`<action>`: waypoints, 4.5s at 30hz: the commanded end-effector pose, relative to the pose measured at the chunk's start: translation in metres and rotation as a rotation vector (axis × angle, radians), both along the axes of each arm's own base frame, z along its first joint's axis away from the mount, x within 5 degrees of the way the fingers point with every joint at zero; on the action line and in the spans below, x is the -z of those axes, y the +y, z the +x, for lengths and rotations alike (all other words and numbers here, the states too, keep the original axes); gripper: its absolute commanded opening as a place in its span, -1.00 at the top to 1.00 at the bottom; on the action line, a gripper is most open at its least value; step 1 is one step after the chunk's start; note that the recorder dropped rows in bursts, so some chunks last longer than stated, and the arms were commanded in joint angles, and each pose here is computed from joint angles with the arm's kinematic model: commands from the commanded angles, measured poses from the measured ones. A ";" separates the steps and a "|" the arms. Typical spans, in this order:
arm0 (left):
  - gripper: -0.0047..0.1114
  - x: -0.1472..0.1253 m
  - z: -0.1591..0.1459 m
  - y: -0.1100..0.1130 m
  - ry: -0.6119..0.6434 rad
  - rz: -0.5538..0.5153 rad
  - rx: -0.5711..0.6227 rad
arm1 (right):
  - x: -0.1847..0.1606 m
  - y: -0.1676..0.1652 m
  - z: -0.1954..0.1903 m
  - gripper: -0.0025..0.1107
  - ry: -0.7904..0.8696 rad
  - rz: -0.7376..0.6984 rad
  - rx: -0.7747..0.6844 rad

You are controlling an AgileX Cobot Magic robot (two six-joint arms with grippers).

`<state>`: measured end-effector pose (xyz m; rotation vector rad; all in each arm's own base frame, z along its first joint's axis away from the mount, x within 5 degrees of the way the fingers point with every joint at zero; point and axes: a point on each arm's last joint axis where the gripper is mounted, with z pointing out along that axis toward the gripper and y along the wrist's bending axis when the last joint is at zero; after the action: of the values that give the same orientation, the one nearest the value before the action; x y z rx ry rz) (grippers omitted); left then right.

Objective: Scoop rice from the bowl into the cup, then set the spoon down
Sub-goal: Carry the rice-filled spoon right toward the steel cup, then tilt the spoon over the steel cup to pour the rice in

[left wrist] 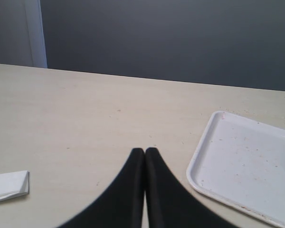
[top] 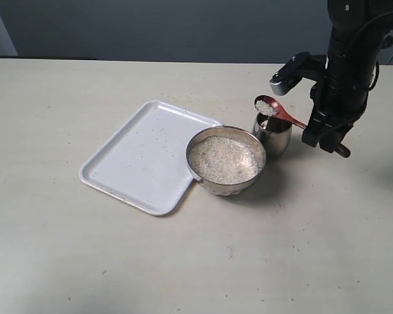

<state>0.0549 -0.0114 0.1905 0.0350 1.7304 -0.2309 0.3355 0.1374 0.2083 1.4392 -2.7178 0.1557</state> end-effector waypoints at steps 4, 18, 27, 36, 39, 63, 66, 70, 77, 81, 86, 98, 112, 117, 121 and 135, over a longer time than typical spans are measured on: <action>0.91 -0.002 0.000 0.000 -0.010 -0.006 -0.001 | -0.003 -0.015 0.007 0.97 -0.013 -0.003 0.036; 0.91 -0.002 0.000 0.000 -0.010 -0.006 -0.001 | 0.002 -0.017 0.009 0.97 -0.009 -0.026 0.042; 0.91 -0.002 0.000 0.000 -0.010 -0.006 -0.001 | 0.007 -0.021 0.013 0.97 -0.022 -0.078 0.074; 0.91 -0.002 0.000 0.000 -0.010 -0.006 -0.001 | 0.007 -0.018 0.012 0.97 -0.024 -0.080 0.071; 0.91 -0.002 0.000 0.000 -0.010 -0.006 -0.001 | 0.007 -0.015 0.011 0.97 -0.026 -0.084 0.058; 0.91 -0.002 0.000 0.000 -0.010 -0.006 -0.001 | 0.006 -0.011 0.010 0.97 -0.066 -0.139 0.065; 0.91 -0.002 0.000 0.000 -0.010 -0.006 -0.001 | 0.006 -0.007 0.009 0.97 -0.074 -0.151 0.049; 0.91 -0.002 0.000 0.000 -0.010 -0.006 -0.001 | 0.005 0.000 0.007 0.97 -0.098 -0.179 0.027; 0.91 -0.002 0.000 0.000 -0.010 -0.006 -0.001 | 0.004 0.001 0.007 0.97 -0.108 -0.190 0.028; 0.91 -0.002 0.000 0.000 -0.010 -0.006 -0.001 | 0.004 0.000 0.007 0.97 -0.114 -0.196 0.035; 0.91 -0.002 0.000 0.000 -0.010 -0.006 -0.001 | 0.004 0.006 0.005 0.97 -0.134 -0.222 0.019; 0.91 -0.002 0.000 0.000 -0.010 -0.006 -0.001 | 0.009 0.006 0.000 0.97 -0.160 -0.290 0.014; 0.91 -0.002 0.000 0.000 -0.010 -0.006 -0.001 | 0.007 0.016 -0.003 0.97 -0.210 -0.329 -0.011; 0.91 -0.002 0.000 0.000 -0.010 -0.006 -0.001 | 0.007 0.016 -0.002 0.97 -0.215 -0.332 -0.006; 0.91 -0.002 0.000 0.000 -0.010 -0.006 -0.001 | 0.007 0.016 -0.002 0.97 -0.217 -0.332 0.001; 0.91 -0.002 0.000 0.000 -0.010 -0.006 -0.001 | 0.007 0.015 -0.002 0.97 -0.228 -0.340 0.008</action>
<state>0.0549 -0.0114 0.1905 0.0350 1.7304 -0.2309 0.3333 0.1546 0.2020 1.3783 -2.6932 0.7596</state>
